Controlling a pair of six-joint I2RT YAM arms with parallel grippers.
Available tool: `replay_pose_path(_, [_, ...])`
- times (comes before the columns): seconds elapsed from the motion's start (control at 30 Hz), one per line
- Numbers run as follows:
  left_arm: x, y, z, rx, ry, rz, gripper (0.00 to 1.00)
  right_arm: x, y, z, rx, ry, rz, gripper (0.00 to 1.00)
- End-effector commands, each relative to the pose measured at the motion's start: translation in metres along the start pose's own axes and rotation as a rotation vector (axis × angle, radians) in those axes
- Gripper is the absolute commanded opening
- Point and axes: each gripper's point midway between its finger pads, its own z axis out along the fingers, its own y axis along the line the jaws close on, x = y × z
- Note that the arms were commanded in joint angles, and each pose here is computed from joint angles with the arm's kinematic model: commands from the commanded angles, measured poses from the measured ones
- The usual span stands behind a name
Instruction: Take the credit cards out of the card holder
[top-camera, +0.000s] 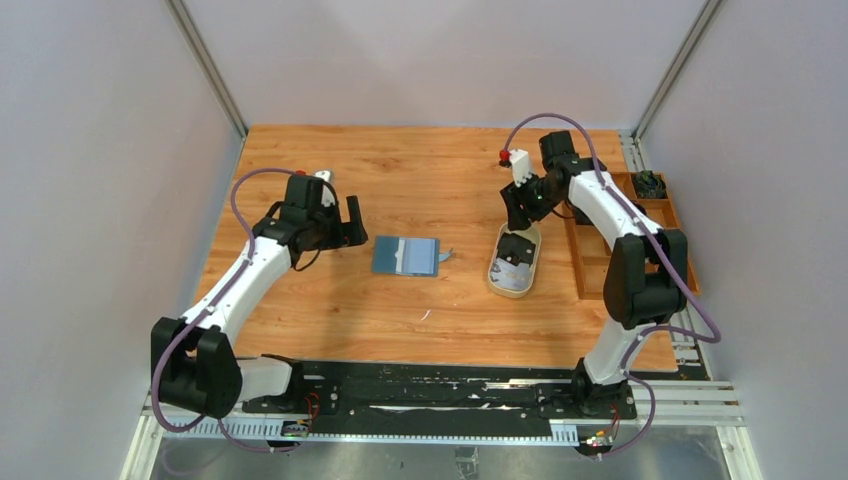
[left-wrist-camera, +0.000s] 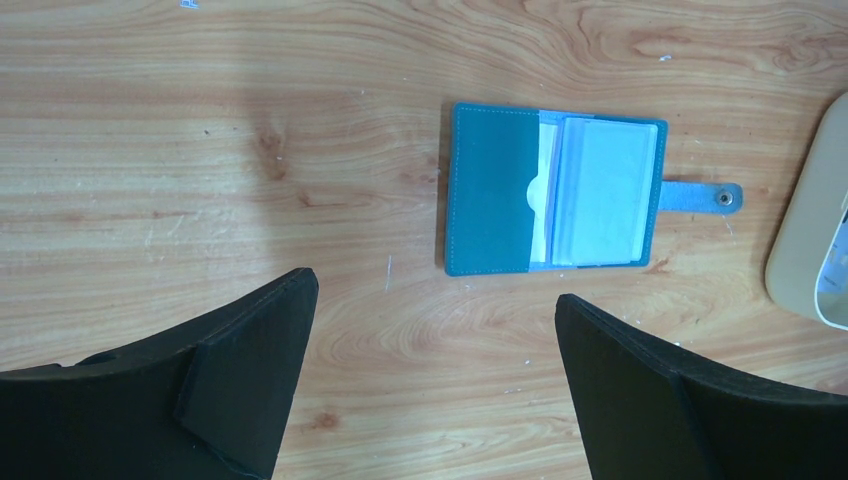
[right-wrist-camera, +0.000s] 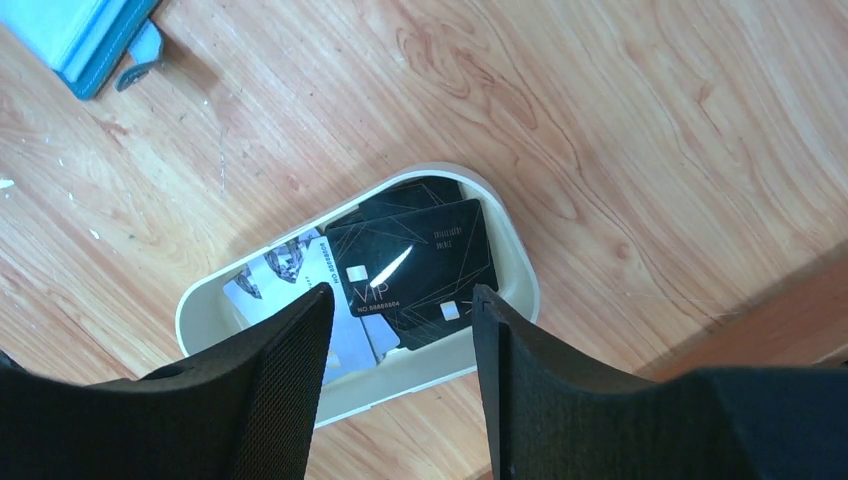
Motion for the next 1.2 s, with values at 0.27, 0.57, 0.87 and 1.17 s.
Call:
replay_pose_path(0.27, [-0.002,0.006,-0.006,-0.011,-0.037,-0.009,1.0,-0.012,0.021,-0.003,0.107,-0.166,0.682,0.62])
replay_pose_path(0.57, [-0.001,0.006,-0.005,0.006,-0.041,-0.007,1.0,-0.007,0.058,0.001,0.251,-0.151,1.013,0.7])
replay_pose_path(0.87, [-0.007,0.002,-0.011,0.034,-0.063,-0.006,1.0,0.038,0.033,-0.01,0.659,0.09,1.081,0.89])
replay_pose_path(1.17, [-0.007,0.007,-0.013,0.031,-0.064,-0.004,1.0,0.045,0.018,0.016,0.679,0.116,1.154,0.77])
